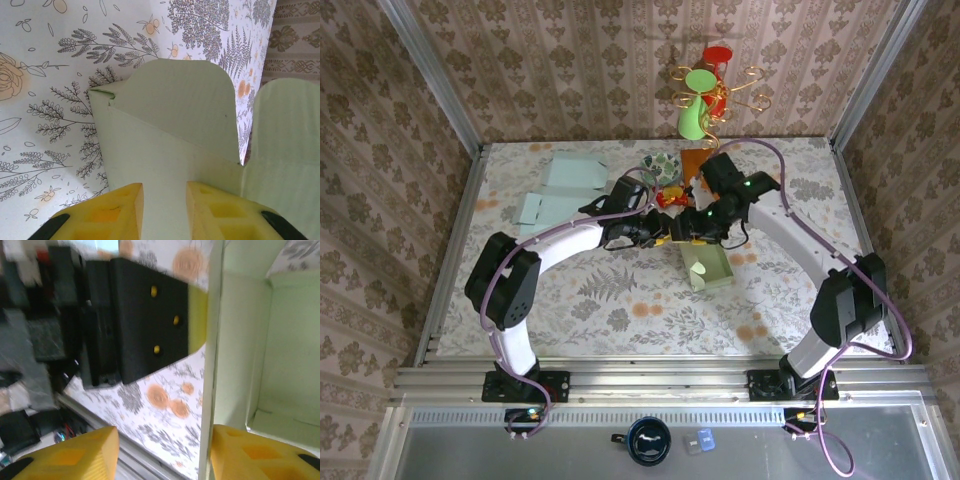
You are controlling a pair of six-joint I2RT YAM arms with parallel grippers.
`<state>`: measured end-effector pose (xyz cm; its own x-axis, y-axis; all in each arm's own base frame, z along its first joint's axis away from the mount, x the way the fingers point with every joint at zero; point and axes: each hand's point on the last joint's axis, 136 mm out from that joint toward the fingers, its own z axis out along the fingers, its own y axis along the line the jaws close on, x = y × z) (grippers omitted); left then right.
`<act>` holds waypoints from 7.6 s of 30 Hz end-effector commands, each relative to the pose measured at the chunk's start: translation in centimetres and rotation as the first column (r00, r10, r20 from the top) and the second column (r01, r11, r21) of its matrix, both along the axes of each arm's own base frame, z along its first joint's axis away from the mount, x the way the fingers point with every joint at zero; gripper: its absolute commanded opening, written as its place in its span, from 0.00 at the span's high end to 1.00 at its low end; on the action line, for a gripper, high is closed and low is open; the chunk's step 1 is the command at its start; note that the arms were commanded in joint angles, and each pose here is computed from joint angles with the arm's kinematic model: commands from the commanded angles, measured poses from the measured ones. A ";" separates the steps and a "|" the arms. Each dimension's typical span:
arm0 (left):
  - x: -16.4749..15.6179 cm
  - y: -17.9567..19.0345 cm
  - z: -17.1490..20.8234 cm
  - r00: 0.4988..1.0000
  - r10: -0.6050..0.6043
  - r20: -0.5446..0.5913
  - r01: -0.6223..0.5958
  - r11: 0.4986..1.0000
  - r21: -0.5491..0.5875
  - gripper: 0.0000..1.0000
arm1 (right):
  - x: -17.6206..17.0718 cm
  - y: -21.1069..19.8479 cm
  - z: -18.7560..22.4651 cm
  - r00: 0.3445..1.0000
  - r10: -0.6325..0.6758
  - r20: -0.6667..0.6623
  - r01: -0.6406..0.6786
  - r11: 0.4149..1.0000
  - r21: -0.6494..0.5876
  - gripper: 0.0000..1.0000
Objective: Fold the paper box
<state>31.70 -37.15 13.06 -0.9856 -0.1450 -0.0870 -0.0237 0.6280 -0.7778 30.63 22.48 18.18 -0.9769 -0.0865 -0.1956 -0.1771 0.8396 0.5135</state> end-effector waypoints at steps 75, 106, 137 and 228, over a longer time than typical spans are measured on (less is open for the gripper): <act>-2.9 -2.4 0.6 0.625 -0.665 0.409 0.337 0.702 0.627 0.68 | 4.0 -7.8 -0.7 -0.081 -0.983 -0.167 0.989 -0.058 -0.136 1.00; -1.4 3.8 1.4 0.579 -0.710 0.401 0.353 0.661 0.662 1.00 | 7.5 -8.7 11.0 0.714 -0.624 0.318 0.564 0.781 0.268 0.32; 2.6 10.4 0.6 0.621 -0.700 0.352 0.301 0.628 0.718 1.00 | 5.7 -5.5 -3.6 0.931 0.194 0.309 -0.086 0.939 -0.332 0.60; 6.5 7.5 -4.6 0.750 -0.222 0.623 -0.083 0.903 0.421 1.00 | 0.3 -4.6 6.6 0.791 -0.610 0.044 0.568 0.759 0.318 0.14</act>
<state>39.54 -30.36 10.14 -0.6270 0.0852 -0.7743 0.4587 0.8438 -0.2786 31.62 18.59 22.90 -0.7777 0.4996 -0.3816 0.1411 0.7302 0.6685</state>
